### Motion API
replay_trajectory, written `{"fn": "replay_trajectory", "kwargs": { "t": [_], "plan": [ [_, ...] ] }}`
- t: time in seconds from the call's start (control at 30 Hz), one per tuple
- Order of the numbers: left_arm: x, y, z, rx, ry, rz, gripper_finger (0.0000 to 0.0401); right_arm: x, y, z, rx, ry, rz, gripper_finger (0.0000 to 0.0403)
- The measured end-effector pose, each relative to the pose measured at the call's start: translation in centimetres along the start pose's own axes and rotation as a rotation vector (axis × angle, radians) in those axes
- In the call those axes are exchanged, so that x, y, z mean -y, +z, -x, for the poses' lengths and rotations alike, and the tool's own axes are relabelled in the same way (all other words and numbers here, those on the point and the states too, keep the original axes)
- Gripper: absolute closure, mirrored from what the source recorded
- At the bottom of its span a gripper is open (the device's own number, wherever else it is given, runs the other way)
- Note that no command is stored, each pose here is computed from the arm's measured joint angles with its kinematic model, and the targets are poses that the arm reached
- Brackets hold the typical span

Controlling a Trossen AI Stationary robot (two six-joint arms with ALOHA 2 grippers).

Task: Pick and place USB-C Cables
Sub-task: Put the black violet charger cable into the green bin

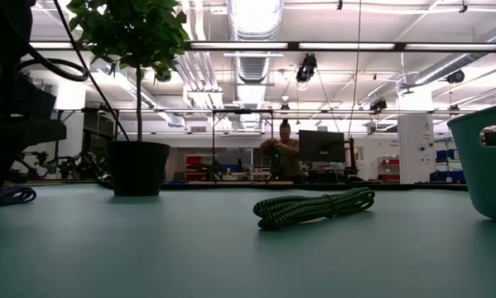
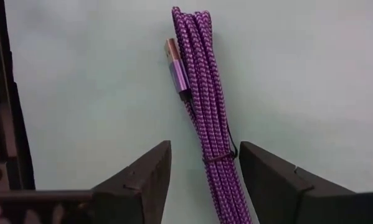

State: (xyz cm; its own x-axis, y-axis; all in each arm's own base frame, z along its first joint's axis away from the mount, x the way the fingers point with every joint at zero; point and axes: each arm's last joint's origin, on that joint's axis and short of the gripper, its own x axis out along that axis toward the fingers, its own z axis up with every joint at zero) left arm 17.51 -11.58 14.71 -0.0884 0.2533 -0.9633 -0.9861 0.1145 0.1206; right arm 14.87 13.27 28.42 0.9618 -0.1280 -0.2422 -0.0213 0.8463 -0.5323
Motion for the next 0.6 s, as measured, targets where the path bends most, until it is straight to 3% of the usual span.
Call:
{"fn": "replay_trajectory", "kwargs": {
  "t": [0.6],
  "plan": [
    [0.48, -0.20, -0.74, 0.010, 0.001, 0.057, 0.0323, -0.01, -0.04, 0.00, -0.002, 0.000, 0.003, 0.0371]
  ]
}}
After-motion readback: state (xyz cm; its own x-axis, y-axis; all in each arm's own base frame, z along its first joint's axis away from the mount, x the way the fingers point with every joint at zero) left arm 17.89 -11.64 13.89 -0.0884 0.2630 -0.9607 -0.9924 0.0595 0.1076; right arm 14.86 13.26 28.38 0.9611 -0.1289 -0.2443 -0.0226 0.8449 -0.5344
